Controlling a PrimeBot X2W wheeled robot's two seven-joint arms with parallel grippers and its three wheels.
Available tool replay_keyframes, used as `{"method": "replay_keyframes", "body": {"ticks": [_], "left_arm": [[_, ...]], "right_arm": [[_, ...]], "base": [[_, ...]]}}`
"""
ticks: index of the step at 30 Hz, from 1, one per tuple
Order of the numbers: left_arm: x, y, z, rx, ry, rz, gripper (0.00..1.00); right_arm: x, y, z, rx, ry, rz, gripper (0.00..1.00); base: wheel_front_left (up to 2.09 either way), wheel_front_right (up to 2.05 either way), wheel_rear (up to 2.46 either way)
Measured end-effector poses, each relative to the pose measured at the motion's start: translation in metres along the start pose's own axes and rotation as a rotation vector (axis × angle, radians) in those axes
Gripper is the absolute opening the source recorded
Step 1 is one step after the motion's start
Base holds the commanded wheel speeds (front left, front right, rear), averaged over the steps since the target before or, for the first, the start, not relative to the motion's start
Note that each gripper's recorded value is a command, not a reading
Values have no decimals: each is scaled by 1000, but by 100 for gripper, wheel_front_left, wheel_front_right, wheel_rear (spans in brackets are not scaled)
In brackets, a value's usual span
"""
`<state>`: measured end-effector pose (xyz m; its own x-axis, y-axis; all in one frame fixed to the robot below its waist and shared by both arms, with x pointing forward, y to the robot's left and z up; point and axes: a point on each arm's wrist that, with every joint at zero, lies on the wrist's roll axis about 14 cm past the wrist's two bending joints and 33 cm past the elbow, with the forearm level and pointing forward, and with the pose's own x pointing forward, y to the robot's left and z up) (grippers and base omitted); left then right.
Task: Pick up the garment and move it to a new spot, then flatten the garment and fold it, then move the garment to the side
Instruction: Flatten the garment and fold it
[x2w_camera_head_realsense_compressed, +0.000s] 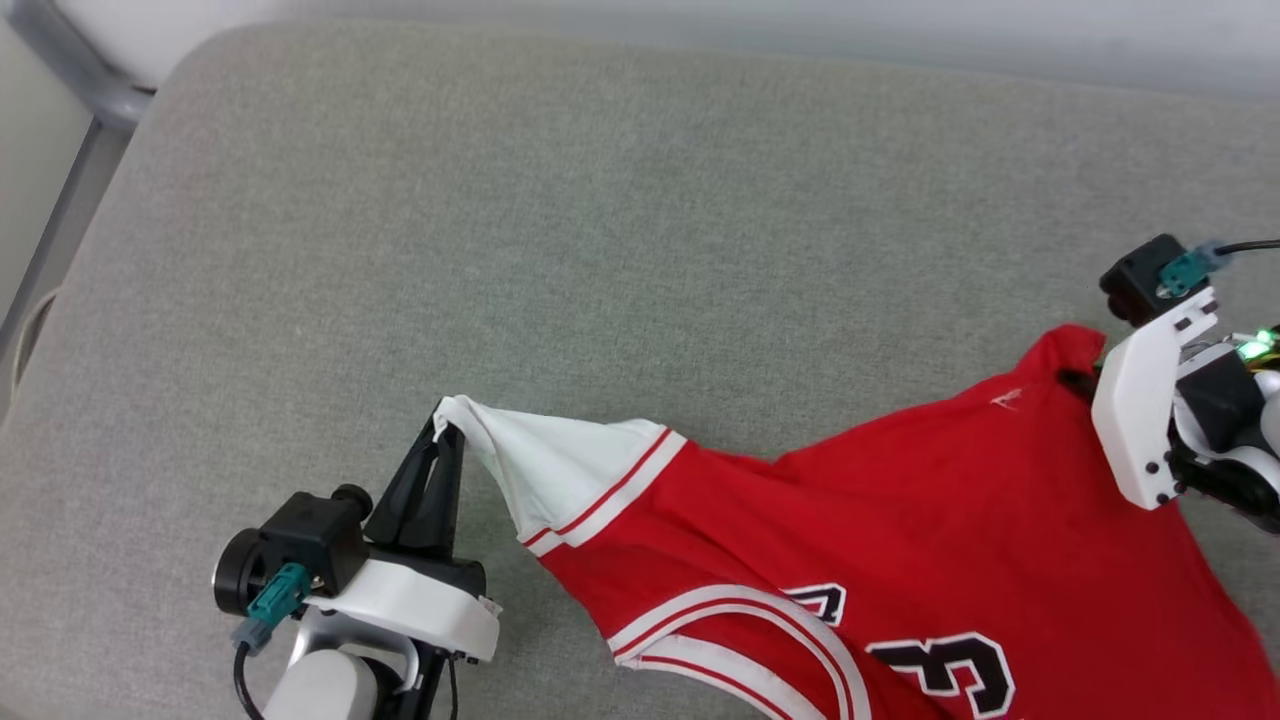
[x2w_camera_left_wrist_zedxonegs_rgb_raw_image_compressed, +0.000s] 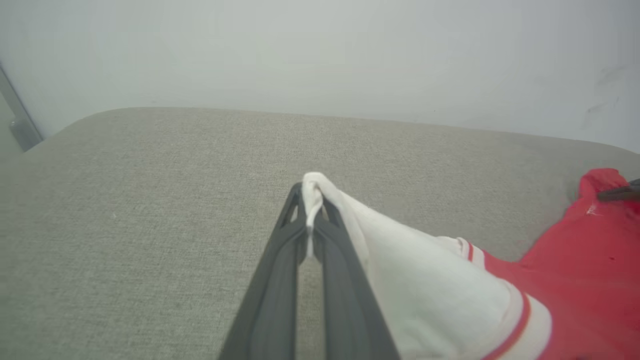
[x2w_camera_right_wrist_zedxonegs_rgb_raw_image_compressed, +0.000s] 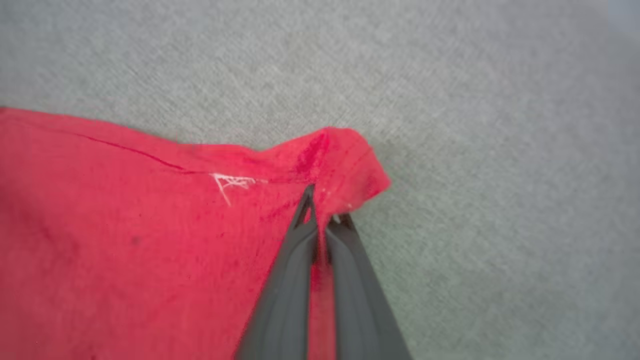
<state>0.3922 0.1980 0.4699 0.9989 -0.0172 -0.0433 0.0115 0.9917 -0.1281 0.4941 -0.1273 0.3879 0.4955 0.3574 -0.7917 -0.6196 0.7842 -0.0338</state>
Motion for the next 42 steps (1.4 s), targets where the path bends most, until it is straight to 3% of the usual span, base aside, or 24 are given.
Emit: {"method": "replay_keyframes", "body": {"ticks": [7, 20, 32, 42], "left_arm": [[0, -6, 40, 53, -113, -49, 0], [37, -56, 191, 188, -495, -239, 0], [93, -103, 286, 269, -696, -374, 0], [161, -127, 342, 315, -813, -414, 0]], "right_arm": [[-55, -14, 51, 9, -297, -54, 0], [-179, -45, 119, 60, -781, -196, 0], [-219, -76, 182, 30, -967, -304, 0], [-222, -137, 238, 39, -1035, -430, 0]], "base": [[0, 0, 0], [0, 0, 0], [0, 0, 0], [0, 0, 0]]}}
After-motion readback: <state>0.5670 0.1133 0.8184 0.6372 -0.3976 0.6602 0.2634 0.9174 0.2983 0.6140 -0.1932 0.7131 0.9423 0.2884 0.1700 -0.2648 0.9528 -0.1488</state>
